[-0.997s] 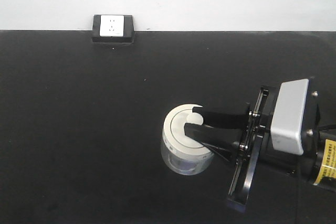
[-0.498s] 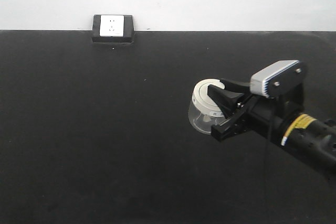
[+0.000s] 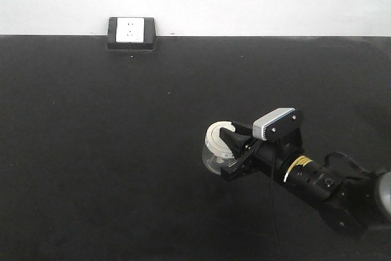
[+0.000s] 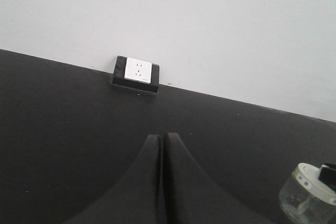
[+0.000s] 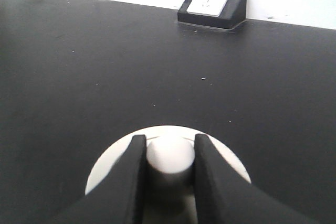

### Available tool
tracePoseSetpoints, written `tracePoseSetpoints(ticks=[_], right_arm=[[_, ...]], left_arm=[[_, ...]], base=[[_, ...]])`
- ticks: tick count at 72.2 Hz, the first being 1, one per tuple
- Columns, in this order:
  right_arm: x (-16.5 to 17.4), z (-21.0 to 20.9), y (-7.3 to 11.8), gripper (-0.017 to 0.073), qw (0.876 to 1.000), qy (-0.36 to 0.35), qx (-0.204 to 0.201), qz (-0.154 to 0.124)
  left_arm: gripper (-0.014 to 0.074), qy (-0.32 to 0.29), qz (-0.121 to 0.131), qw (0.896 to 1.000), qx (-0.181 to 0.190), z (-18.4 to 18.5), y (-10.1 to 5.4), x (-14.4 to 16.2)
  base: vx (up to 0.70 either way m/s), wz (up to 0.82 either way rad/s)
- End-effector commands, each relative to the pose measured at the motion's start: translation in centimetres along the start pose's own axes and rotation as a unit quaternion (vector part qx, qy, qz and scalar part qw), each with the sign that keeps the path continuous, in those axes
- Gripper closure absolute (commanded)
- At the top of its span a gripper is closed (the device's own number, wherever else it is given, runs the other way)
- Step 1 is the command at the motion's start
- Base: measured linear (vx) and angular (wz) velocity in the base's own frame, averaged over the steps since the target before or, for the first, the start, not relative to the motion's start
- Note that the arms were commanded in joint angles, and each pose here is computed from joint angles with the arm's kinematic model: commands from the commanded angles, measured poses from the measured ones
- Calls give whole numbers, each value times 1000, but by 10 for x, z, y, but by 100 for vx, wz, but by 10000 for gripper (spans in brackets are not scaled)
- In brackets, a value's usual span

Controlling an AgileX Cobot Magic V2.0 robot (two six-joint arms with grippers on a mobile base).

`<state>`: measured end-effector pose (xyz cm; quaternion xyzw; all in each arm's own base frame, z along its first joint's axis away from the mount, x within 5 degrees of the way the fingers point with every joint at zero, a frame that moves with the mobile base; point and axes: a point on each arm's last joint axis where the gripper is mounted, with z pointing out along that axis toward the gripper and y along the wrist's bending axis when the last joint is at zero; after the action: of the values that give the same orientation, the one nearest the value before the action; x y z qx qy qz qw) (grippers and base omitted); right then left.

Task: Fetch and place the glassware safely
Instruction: 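Lower the jar onto the black benchtop with the right gripper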

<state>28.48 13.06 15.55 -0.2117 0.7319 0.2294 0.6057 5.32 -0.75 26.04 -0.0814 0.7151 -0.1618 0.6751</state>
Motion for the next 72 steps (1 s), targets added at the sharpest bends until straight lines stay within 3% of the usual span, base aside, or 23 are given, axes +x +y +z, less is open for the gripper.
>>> tracePoseSetpoints(ticks=[1, 12, 19, 33, 52, 72], right_arm=[[-24, 3, -1, 540, 995, -104, -1, -14], [-15, 8, -4, 522, 996, -82, 5, -22], [-13, 9, -4, 510, 996, -75, 8, -50], [-9, 9, -4, 477, 996, -52, 5, -73], [-2, 10, -5, 392, 997, -18, 10, -72], [-13, 6, -4, 162, 999, -34, 9, -41]], left_arm=[[601, -44, -9, 999, 14, -1, -5, -14], [601, -44, -9, 999, 14, -1, -5, -14], [601, -44, -9, 999, 14, -1, -5, -14], [601, -44, -9, 999, 14, -1, -5, -14], [601, -44, -9, 999, 14, -1, -5, -14], [601, -44, -9, 999, 14, -1, -5, -14]], base=[[0, 0], [0, 0], [0, 0], [0, 0], [0, 0], [0, 0]])
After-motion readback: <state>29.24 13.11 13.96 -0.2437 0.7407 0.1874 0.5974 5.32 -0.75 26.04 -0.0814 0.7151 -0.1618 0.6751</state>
